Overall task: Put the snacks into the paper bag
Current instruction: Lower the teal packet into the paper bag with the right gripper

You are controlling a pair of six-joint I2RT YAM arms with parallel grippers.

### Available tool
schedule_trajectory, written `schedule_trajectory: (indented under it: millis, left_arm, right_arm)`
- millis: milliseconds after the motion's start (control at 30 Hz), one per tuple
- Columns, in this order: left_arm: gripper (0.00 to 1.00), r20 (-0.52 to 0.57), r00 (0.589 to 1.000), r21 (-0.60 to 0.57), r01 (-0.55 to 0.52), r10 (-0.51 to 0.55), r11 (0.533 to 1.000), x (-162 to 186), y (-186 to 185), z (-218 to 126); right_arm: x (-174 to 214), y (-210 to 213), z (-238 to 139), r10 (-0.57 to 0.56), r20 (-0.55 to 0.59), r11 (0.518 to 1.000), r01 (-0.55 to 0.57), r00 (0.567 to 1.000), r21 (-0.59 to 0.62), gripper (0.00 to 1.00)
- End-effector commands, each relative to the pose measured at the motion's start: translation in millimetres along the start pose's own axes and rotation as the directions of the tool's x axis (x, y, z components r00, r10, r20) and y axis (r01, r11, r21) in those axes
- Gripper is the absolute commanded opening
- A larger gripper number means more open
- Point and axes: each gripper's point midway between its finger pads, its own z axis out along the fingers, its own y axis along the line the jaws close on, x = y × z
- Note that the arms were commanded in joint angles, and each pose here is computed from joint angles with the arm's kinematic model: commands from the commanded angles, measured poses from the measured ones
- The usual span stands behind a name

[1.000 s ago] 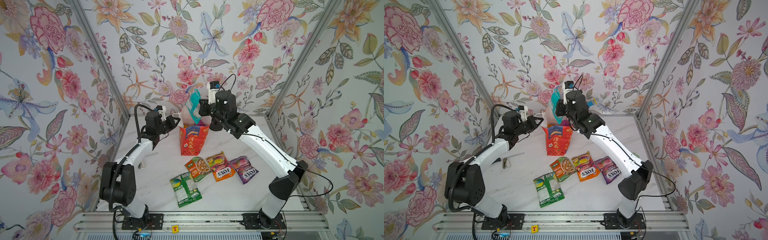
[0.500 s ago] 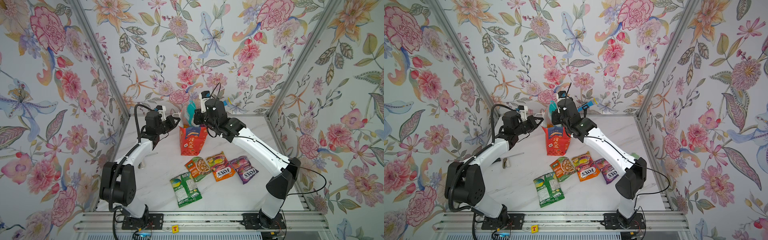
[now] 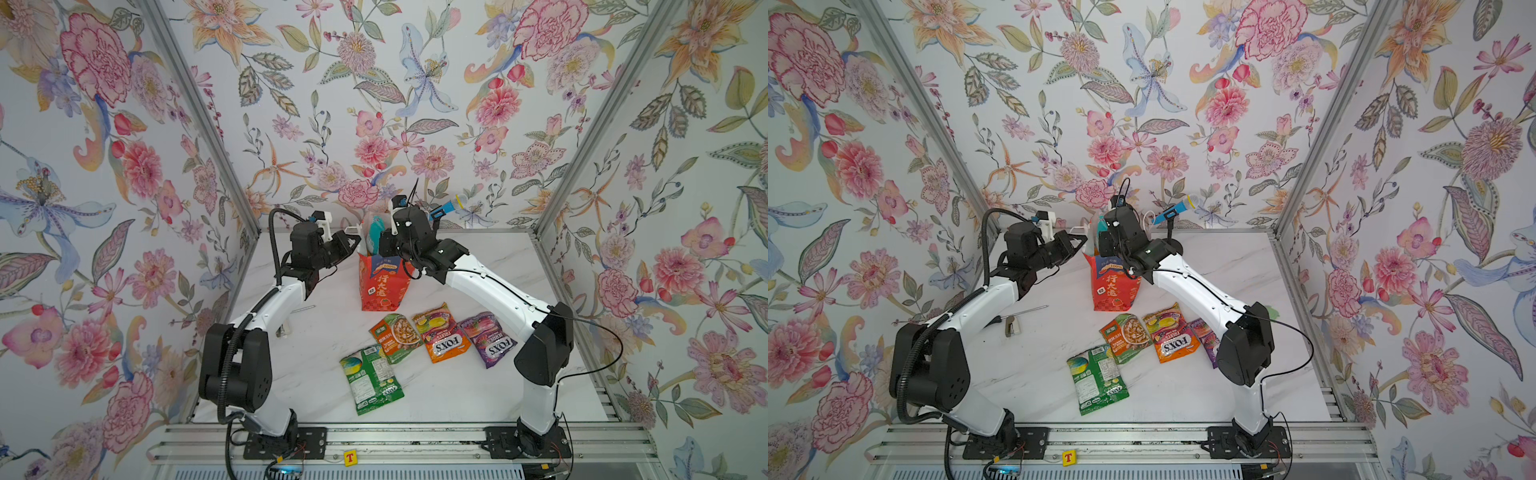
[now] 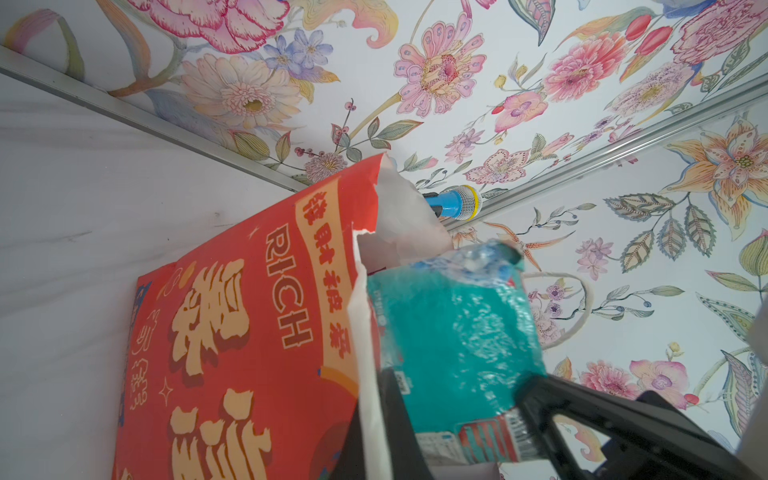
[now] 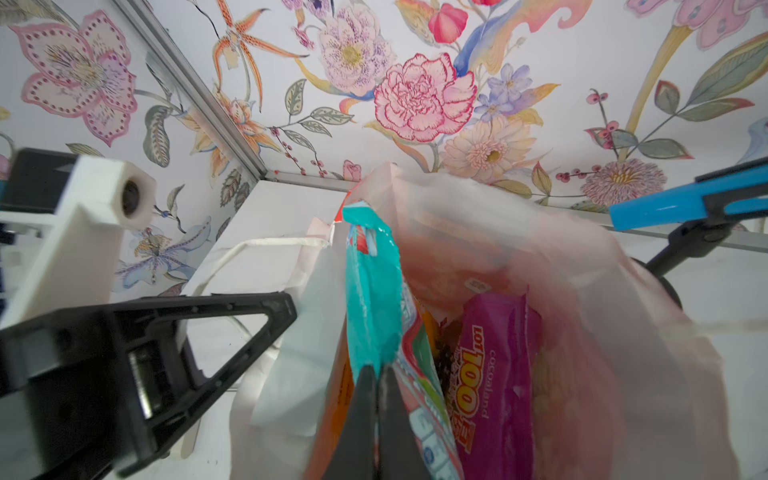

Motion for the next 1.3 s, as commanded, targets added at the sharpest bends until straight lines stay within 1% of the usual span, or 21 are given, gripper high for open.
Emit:
schedule_trajectory:
  millis: [0,167,467,500,567,600,633,667,767,867,933,1000,1100,1133,1267]
  left_arm:
    - [0.0,-0.005,1.0,0.008,-0.005,0.006,1.0,1.6,-1.3,-5.2]
    - [0.0,0.001,1.0,0.012,-0.009,0.009,1.0,-0.8,-3.6,-6.6]
    - [0.0,-0.002,1.0,0.014,-0.01,0.01,1.0,0.1,-4.2,-8.1]
    - [0.0,-0.001,1.0,0.014,-0.01,0.01,1.0,-0.2,-4.1,-8.2]
    - [0.0,0.001,1.0,0.014,-0.01,0.01,1.0,-0.8,-3.9,-8.9]
    - [0.0,0.002,1.0,0.013,-0.01,0.01,1.0,-1.4,-3.8,-9.4]
    - [0.0,0.002,1.0,0.014,-0.01,0.01,1.0,-1.7,-4.4,-9.9]
    - [0.0,0.004,1.0,0.013,-0.012,0.012,1.0,-1.9,-4.2,-10.4]
    - [0.0,0.005,1.0,0.008,-0.011,0.011,1.0,-1.4,-2.4,-11.8]
    - [0.0,0.003,1.0,0.006,-0.006,0.006,1.0,0.6,0.1,-11.6]
    - [0.0,0.006,1.0,0.007,-0.004,0.004,1.0,0.2,0.4,-11.8]
    - [0.0,0.006,1.0,0.008,-0.003,0.003,1.0,0.5,0.5,-11.7]
    - [0.0,0.008,1.0,0.012,-0.003,0.003,1.0,-0.7,-0.7,-11.8]
    - [0.0,0.007,1.0,0.013,-0.004,0.004,1.0,-0.5,-0.9,-11.6]
    - [0.0,0.004,1.0,0.011,-0.002,0.002,1.0,0.0,-0.6,-11.9]
  right_arm:
    - [-27.5,9.9,-4.3,0.047,0.075,0.999,-0.045,0.996,-0.031,0.0]
    - [-16.3,8.5,9.8,0.074,0.051,0.997,-0.073,0.996,-0.021,0.0]
    - [-0.9,7.9,20.3,0.09,0.013,0.996,-0.09,0.996,-0.023,0.0]
    - [0.1,8.5,20.8,0.093,0.009,0.995,-0.092,0.996,-0.028,0.03]
    - [1.6,9.2,22.4,0.102,-0.002,0.994,-0.102,0.995,-0.042,0.22]
    - [0.3,9.8,21.8,0.104,-0.003,0.993,-0.104,0.995,-0.051,0.29]
    - [-6.8,10.5,18.5,0.11,0.004,0.991,-0.11,0.994,-0.07,0.39]
    - [-14.5,11.0,14.5,0.112,0.017,0.99,-0.111,0.994,-0.084,0.44]
    - [-47.3,14.2,-5.6,0.111,0.092,0.986,-0.098,0.99,-0.137,0.56]
    - [-75.8,15.1,-29.6,0.107,0.167,0.982,-0.079,0.98,-0.169,0.6]
    - [-87.8,15.2,-41.4,0.102,0.199,0.981,-0.066,0.975,-0.184,0.62]
    - [-92.8,12.2,-46.0,0.102,0.206,0.98,-0.063,0.973,-0.188,0.61]
    - [-87.2,4.2,-41.4,0.1,0.18,0.983,-0.069,0.978,-0.171,0.6]
    - [-83.2,2.0,-38.1,0.098,0.165,0.983,-0.07,0.982,-0.168,0.58]
    - [-62.9,5.8,-24.7,0.083,0.068,0.979,-0.068,0.994,-0.193,0.41]
